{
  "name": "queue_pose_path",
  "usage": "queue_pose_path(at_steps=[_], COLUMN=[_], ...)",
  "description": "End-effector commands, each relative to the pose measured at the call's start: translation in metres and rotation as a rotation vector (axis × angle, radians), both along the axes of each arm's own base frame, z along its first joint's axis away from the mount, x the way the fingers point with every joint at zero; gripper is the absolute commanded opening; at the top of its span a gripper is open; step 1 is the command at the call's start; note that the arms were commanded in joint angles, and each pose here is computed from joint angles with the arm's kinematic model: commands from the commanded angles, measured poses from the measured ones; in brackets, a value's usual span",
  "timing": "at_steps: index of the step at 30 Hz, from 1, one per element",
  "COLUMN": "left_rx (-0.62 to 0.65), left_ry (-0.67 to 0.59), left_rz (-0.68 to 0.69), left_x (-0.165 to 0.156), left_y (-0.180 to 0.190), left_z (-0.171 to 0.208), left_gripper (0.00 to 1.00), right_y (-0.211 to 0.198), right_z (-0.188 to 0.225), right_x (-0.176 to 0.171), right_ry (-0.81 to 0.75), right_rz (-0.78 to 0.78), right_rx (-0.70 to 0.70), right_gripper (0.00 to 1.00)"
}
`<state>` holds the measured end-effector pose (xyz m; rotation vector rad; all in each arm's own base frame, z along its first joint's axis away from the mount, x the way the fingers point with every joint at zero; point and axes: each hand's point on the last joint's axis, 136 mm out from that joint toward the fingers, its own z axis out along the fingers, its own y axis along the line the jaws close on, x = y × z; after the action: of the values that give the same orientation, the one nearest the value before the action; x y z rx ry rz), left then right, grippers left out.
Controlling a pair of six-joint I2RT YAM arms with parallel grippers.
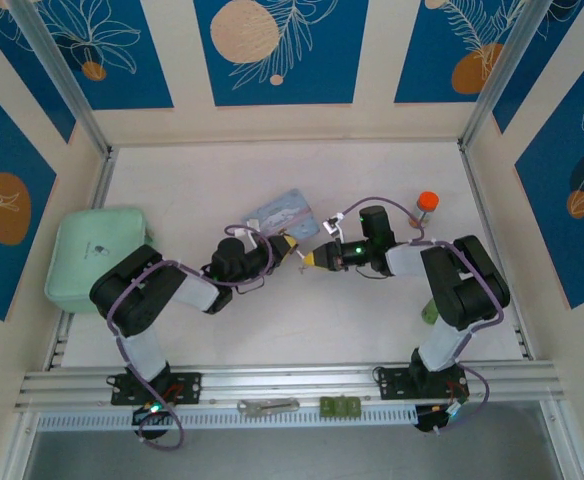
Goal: Unlock a padlock with a key
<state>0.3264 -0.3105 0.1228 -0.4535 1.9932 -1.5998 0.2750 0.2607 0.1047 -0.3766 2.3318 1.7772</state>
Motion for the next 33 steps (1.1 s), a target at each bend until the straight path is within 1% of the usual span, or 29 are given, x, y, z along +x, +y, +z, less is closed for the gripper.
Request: queue_pose_path(at_steps=[1, 11, 21, 33], left_rx=[-0.047, -0.061, -0.055, -0.078], left_ry=[-0.090, -0.097, -0.104, -0.139], left_rz=[-0.027, -0.031, -0.054, -0.187], left_x=[0.004, 0.005, 0.001, -0.023], left_y=[-0.008, -0.011, -0.017, -0.030], left_z=[0.028, 0.032, 0.031, 0.030], left_gripper=[0.00, 0.00, 0.00, 0.00], right_y=[0.006, 0.006, 0.009, 0.007], right_z=[0.013, 0.002, 0.014, 0.031], right_x=[0.003, 0.001, 0.004, 0.012], right_ry=[-0.028, -0.007, -0.035, -0.055], right_rz=[0.029, 0.027, 0.037, 0.035], right_rx=[0.034, 0.018, 0.039, 0.068], right_gripper=[0.00, 0.00, 0.00, 0.00])
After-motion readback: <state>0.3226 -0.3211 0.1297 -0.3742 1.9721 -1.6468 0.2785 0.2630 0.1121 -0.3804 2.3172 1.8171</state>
